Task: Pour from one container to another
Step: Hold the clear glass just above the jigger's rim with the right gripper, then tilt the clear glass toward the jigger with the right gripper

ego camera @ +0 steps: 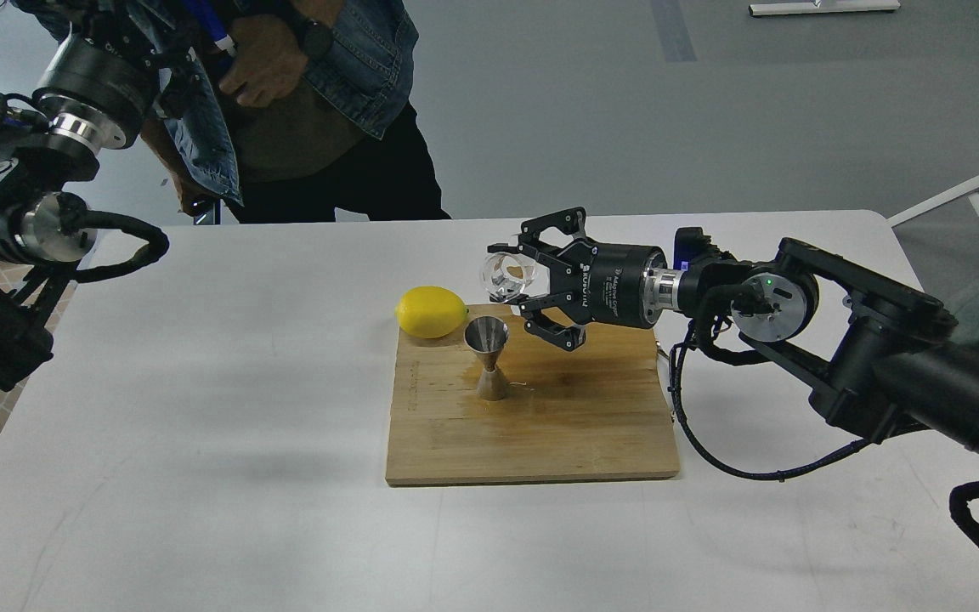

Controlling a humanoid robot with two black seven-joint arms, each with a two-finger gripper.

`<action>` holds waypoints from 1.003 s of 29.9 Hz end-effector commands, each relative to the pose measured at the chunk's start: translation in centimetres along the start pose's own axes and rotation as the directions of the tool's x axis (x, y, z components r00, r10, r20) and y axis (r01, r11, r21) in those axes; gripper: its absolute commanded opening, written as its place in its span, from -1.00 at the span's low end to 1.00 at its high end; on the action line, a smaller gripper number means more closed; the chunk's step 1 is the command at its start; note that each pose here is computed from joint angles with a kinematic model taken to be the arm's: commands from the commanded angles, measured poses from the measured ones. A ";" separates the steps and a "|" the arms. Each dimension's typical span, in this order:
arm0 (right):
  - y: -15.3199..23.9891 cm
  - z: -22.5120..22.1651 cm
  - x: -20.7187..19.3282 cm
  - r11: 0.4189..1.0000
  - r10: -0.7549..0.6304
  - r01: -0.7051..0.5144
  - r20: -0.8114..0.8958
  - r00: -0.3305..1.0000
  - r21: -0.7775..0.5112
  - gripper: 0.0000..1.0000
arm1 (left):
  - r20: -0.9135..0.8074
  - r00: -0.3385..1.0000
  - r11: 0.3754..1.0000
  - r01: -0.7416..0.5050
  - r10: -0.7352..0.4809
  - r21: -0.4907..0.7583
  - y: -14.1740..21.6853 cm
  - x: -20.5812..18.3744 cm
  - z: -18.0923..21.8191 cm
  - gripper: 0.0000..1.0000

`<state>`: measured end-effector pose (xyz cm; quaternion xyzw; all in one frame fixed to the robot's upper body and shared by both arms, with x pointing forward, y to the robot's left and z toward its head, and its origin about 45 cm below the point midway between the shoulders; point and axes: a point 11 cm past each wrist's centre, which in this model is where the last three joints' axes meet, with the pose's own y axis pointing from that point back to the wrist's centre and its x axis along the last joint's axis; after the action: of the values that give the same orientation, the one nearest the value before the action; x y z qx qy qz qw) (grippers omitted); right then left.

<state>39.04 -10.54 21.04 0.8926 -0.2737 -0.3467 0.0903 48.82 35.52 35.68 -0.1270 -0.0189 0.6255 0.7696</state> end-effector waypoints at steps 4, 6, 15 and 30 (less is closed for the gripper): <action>0.0 0.0 -0.1 1.000 -0.008 0.008 -0.003 1.000 0.000 -0.14 | 0.000 1.000 1.000 0.000 0.000 -0.001 0.0 0.0 0.0 0.96; 0.0 0.0 -0.1 1.000 -0.009 0.009 -0.005 1.000 -0.001 -0.14 | -0.001 1.000 1.000 -0.002 0.002 0.001 0.0 0.1 0.0 0.96; -0.2 0.4 -0.2 1.000 -0.004 0.004 -0.034 0.999 -0.024 -0.14 | 0.001 1.000 1.000 -0.001 0.001 0.001 0.0 0.1 0.0 0.96; -0.2 0.5 -0.3 1.000 -0.018 0.017 -0.040 0.999 -0.024 -0.14 | 0.001 1.000 1.000 -0.002 0.002 0.000 0.0 0.2 0.1 0.96</action>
<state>38.62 -10.21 20.72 0.9001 -0.2609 -0.3332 0.1038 48.81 35.71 35.66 -0.1261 -0.0187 0.6268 0.7687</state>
